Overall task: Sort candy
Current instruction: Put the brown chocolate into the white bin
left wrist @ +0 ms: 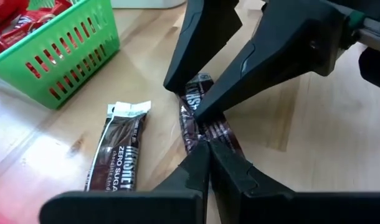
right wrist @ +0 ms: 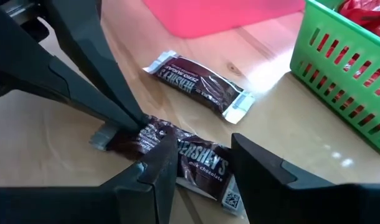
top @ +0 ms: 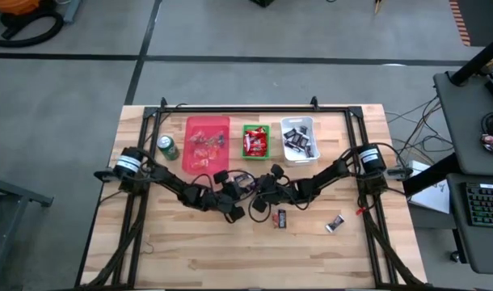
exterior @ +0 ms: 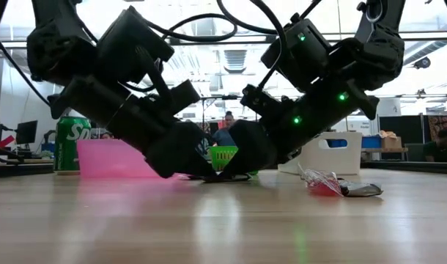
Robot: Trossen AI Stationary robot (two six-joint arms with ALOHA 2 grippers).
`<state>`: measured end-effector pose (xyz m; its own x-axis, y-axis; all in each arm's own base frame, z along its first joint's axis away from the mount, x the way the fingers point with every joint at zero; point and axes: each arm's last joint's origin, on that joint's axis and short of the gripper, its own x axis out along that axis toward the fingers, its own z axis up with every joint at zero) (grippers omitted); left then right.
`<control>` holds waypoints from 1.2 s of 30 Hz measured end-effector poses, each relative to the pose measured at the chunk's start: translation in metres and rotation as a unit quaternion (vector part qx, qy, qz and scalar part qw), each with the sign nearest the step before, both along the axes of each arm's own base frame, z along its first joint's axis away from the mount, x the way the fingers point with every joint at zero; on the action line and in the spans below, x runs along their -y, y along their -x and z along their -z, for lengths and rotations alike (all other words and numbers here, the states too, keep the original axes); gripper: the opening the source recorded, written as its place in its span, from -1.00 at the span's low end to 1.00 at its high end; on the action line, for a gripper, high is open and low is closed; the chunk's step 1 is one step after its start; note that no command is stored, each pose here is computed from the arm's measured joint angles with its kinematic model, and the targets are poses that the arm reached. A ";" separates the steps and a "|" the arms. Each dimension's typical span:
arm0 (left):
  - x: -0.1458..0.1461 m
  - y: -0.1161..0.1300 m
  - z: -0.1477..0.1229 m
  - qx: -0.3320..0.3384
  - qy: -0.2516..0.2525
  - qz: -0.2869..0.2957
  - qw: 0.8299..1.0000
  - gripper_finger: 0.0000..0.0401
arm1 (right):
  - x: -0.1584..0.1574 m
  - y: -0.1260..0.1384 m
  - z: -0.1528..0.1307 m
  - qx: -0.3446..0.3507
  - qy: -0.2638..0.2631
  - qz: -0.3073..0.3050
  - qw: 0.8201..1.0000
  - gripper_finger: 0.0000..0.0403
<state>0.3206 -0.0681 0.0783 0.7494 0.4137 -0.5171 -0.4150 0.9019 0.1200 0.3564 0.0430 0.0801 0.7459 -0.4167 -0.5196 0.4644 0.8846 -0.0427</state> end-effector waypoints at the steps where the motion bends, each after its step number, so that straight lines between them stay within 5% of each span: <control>1: 0.000 0.000 0.001 -0.001 0.002 -0.002 1.000 -1.00 | 0.000 0.000 0.000 -0.001 0.001 -0.001 1.000 -0.30; 23: 0.013 0.011 0.005 -0.045 0.012 0.018 0.999 -1.00 | 0.003 0.011 -0.020 -0.058 0.038 -0.014 0.998 -0.30; 36: 0.027 0.022 -0.024 -0.055 -0.007 0.073 0.996 -1.00 | 0.001 0.009 -0.045 -0.063 0.021 -0.206 0.976 -0.30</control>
